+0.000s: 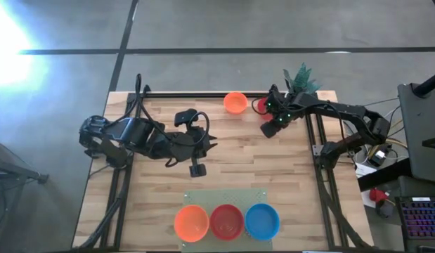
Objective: Pick & Place Mini bowls
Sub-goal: Stack the red bowl on the red bowl on the shelf
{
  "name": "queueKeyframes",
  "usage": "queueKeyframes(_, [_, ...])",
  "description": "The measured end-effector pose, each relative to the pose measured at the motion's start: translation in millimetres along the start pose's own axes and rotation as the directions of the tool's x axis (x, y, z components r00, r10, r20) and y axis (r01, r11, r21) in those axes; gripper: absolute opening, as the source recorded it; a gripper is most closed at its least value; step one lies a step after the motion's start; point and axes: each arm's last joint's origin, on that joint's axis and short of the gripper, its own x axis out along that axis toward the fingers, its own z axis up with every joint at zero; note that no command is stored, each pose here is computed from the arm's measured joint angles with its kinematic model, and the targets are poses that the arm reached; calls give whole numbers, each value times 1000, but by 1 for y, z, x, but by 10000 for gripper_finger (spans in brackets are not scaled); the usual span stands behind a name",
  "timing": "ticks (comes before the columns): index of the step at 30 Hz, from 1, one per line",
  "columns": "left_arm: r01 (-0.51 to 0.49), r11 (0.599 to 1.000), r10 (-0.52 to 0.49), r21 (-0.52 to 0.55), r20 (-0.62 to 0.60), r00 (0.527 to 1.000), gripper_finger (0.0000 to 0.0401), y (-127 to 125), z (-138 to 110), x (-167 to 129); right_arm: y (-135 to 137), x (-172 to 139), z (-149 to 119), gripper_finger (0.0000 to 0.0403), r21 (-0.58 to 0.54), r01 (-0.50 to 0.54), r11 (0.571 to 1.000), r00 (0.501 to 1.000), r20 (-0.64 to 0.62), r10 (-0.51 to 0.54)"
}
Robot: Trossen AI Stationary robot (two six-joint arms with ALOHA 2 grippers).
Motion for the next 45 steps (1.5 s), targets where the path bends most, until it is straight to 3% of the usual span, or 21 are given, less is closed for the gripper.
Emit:
queueKeyframes(7, [7,1000,-7,0,-1,1000,64,0,0,0,0,0,7,97,-52,62,997,993,99,-57])
queueKeyframes(14, [6,1000,-6,0,0,1000,64,0,0,0,3,11,18,125,-81,60,995,989,138,-48])
queueKeyframes(25, [6,1000,-6,0,0,1000,64,0,0,0,1,44,35,123,-118,92,989,990,118,-78])
queueKeyframes(33, [6,1000,-6,1,-1,1000,64,0,0,0,5,27,41,117,-135,71,988,985,167,-48])
queueKeyframes(37, [6,1000,-6,1,0,1000,64,0,0,0,7,18,48,120,-129,111,985,972,222,-80])
queueKeyframes(45, [10,1000,-10,1,-1,1000,64,0,0,0,2,33,52,129,-127,156,979,975,180,-132])
